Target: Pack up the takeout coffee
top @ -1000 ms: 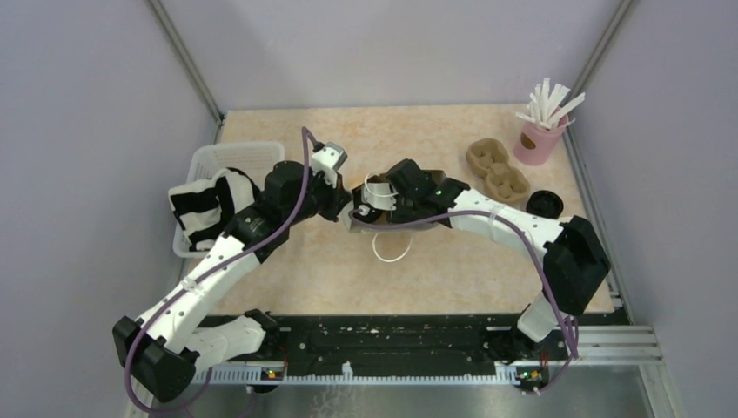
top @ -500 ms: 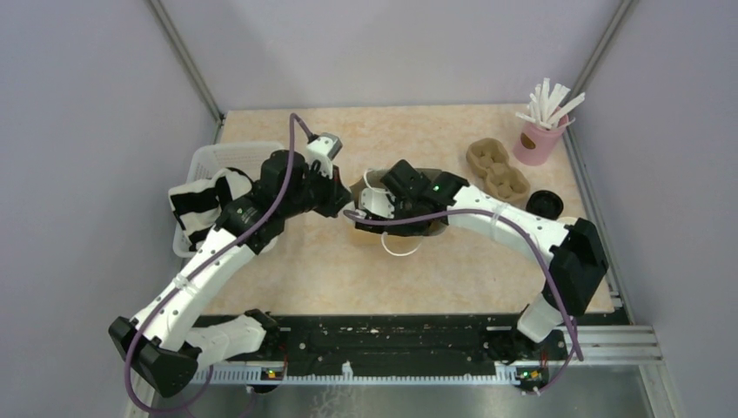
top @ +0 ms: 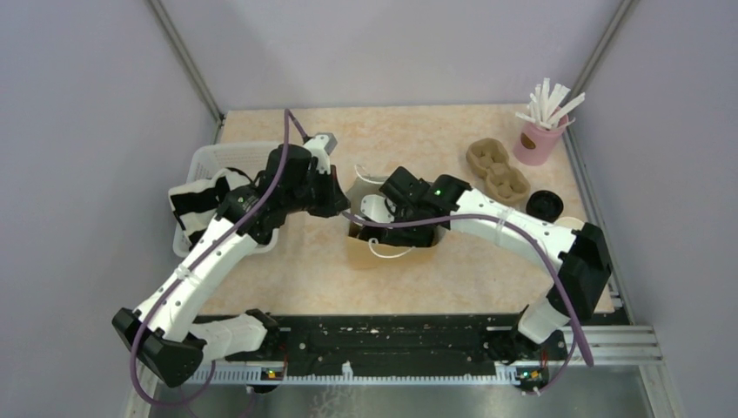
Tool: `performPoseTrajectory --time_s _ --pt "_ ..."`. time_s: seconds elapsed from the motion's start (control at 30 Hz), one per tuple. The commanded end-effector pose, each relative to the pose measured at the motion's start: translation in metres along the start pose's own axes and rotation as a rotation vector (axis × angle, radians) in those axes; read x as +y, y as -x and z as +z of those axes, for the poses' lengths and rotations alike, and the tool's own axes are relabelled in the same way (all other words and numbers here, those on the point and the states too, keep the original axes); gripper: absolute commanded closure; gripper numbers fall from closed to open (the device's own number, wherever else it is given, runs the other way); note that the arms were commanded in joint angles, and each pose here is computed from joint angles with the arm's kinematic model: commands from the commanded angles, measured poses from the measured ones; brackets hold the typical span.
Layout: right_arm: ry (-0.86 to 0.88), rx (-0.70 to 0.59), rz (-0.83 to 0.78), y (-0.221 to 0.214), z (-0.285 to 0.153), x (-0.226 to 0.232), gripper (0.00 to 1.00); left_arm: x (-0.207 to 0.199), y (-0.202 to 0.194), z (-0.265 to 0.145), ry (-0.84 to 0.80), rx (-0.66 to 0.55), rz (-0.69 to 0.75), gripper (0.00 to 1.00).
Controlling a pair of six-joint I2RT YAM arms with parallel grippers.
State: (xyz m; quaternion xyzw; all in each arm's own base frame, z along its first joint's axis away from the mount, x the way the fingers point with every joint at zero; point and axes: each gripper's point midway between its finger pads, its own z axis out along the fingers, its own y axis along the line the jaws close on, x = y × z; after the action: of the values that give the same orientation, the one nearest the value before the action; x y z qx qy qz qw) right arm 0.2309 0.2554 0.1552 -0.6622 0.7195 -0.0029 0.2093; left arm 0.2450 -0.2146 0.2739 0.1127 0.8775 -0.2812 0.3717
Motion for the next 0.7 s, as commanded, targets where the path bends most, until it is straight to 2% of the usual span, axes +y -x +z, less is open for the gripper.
performPoseTrajectory --time_s 0.0,0.27,0.33,0.37,0.67 --pt "0.088 -0.088 0.055 0.023 -0.016 0.018 0.37 -0.001 0.009 -0.001 0.022 -0.028 -0.044 1.0" --pt "0.083 -0.084 0.056 0.024 -0.026 0.015 0.2 -0.001 0.007 0.0 0.011 -0.033 -0.052 1.0" --pt "0.08 -0.091 0.054 0.027 -0.03 0.013 0.13 -0.004 0.007 0.0 -0.006 -0.033 -0.043 1.0" --pt "0.074 -0.092 0.057 0.028 -0.032 0.012 0.03 -0.006 0.007 -0.001 -0.02 -0.036 -0.037 1.0" --pt "0.023 -0.111 0.115 0.04 -0.059 -0.004 0.01 -0.004 0.006 0.0 -0.006 -0.021 -0.043 0.99"
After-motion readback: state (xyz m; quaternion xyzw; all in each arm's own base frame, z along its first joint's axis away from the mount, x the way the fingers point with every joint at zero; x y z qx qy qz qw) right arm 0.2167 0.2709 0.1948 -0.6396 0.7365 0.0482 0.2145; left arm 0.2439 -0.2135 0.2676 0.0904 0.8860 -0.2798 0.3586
